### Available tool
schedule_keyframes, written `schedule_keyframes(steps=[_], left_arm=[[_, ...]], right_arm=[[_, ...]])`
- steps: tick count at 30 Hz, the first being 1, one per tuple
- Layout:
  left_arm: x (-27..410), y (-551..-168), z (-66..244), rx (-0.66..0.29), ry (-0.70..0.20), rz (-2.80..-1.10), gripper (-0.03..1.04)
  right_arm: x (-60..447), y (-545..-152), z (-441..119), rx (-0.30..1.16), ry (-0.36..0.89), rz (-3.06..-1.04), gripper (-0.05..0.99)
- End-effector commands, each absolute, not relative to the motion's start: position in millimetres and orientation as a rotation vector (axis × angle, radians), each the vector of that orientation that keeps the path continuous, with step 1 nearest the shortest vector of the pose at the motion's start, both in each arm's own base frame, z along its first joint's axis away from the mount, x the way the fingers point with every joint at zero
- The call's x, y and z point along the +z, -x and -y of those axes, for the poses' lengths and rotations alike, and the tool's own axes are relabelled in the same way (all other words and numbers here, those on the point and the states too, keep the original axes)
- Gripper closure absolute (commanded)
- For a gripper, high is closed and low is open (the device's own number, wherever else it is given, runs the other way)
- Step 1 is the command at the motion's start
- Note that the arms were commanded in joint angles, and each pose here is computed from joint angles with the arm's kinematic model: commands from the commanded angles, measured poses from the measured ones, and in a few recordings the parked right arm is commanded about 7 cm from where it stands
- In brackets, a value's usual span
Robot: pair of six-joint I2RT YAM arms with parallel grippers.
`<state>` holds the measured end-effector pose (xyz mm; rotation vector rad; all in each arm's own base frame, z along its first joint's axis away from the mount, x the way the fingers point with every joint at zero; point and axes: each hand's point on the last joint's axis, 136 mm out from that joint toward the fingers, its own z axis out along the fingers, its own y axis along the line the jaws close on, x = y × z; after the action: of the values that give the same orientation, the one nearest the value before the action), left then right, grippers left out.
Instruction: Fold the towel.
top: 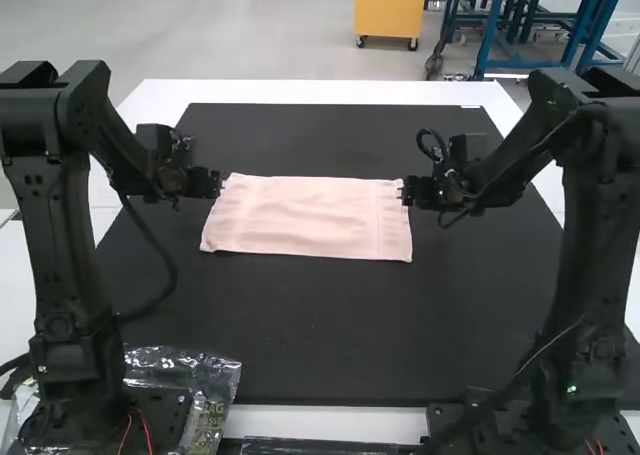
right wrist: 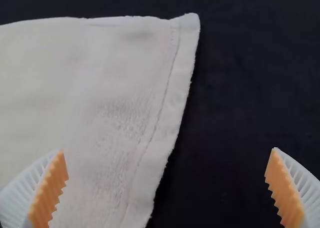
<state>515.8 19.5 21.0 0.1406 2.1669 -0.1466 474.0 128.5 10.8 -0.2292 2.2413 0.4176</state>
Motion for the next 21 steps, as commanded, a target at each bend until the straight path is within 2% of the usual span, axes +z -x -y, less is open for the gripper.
schedule_keyframes(steps=[1, 15, 21], left_arm=[[30, -532, -9, -0.157, -0.188, -2.128, 0.05], [16, -556, -2, -0.169, -0.197, -2.148, 0.06], [3, -550, -1, -0.173, -0.212, -2.201, 0.06]], right_arm=[[20, -489, -135, 0.428, 0.234, -2.203, 0.03], [4, -510, -148, 0.438, 0.255, -2.205, 0.03], [-4, -510, -156, 0.436, 0.289, -2.217, 0.03]])
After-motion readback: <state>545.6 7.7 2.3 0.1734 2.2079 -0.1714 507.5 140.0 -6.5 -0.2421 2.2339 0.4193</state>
